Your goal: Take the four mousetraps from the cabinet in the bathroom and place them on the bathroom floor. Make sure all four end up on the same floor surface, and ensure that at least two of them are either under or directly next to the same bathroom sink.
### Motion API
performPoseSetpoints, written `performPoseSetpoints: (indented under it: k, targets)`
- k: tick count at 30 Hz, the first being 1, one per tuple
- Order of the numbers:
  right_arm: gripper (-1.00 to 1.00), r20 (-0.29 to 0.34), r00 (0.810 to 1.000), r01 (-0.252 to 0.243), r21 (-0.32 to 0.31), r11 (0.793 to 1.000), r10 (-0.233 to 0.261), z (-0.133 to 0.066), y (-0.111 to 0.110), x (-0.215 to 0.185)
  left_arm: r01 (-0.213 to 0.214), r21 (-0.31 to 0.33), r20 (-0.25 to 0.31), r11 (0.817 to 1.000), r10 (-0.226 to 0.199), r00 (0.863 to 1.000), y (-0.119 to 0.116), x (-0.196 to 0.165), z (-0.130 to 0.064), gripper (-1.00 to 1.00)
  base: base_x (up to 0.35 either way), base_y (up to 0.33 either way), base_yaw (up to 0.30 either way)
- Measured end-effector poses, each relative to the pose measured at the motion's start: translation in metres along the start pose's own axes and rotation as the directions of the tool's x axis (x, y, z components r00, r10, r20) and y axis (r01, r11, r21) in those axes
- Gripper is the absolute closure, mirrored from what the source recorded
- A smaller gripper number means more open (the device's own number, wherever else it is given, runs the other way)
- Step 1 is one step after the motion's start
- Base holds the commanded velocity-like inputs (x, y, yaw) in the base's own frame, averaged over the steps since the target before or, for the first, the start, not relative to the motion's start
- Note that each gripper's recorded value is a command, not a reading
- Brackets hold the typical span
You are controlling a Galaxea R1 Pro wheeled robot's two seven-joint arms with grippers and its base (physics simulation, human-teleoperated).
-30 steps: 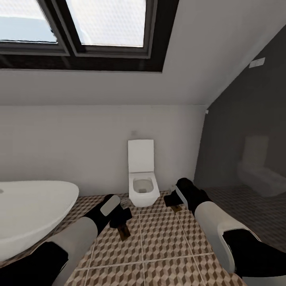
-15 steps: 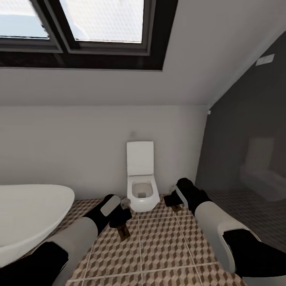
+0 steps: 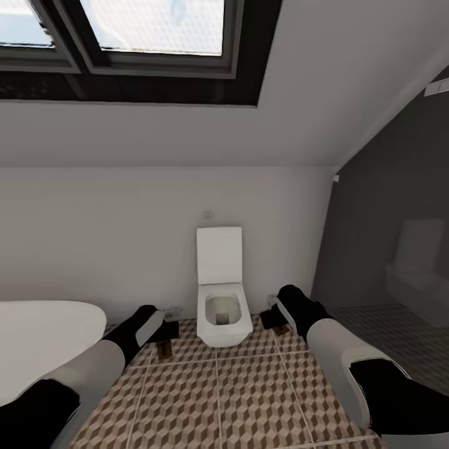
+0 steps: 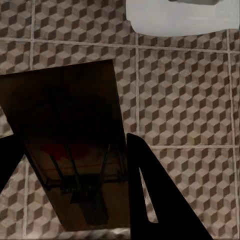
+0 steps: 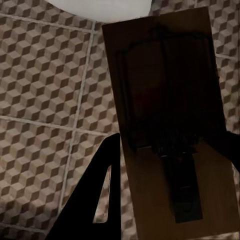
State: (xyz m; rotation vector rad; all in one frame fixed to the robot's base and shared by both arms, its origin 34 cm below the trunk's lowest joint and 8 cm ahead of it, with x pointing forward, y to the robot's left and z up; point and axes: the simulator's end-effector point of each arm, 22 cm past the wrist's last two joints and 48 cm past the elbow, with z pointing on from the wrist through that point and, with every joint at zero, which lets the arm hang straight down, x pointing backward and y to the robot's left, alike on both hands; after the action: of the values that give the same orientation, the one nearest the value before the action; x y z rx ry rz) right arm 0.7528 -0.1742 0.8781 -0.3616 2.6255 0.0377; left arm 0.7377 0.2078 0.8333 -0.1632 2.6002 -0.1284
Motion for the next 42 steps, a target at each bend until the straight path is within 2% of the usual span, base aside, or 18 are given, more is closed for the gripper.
performPoseSetpoints:
  k: [3, 11, 16, 20, 24, 42]
  targets:
    - [1.00, 0.006, 1.000, 0.004, 0.003, 1.000, -0.004, 0.000, -0.001, -0.001, -0.020, -0.013, 0.004, 1.000, 0.020, 1.000, 0.006, -0.001, 0.000, 1.00, 0.322, 0.000, 0.000]
    - [1.00, 0.008, 1.000, 0.003, 0.010, 1.000, -0.003, 0.001, -0.006, -0.001, -0.015, -0.019, 0.007, 1.000, 0.015, 1.000, 0.017, -0.003, 0.000, 1.00, 0.204, 0.000, 0.000]
    - [1.00, 0.017, 1.000, 0.004, 0.030, 1.000, -0.005, 0.001, -0.010, -0.002, 0.009, -0.054, 0.015, 0.998, -0.008, 1.000, 0.057, -0.009, -0.001, 1.00, 0.021, 0.000, 0.000]
    - [1.00, 0.056, 0.998, 0.006, 0.076, 0.997, -0.010, 0.001, -0.020, -0.011, 0.023, -0.024, -0.011, 0.999, -0.024, 1.000, 0.070, 0.001, 0.004, 1.00, 0.004, 0.000, 0.000]
    - [1.00, 0.088, 0.996, 0.004, 0.101, 0.995, -0.013, 0.000, -0.026, -0.017, 0.029, 0.020, -0.035, 0.999, -0.028, 0.999, 0.069, 0.012, 0.008, 1.00, 0.002, 0.000, 0.000]
    - [1.00, 0.115, 0.993, 0.002, 0.107, 0.994, -0.015, -0.001, -0.028, -0.023, 0.033, 0.038, -0.047, 0.999, -0.031, 0.998, 0.065, 0.017, 0.010, 1.00, 0.279, 0.000, 0.000]
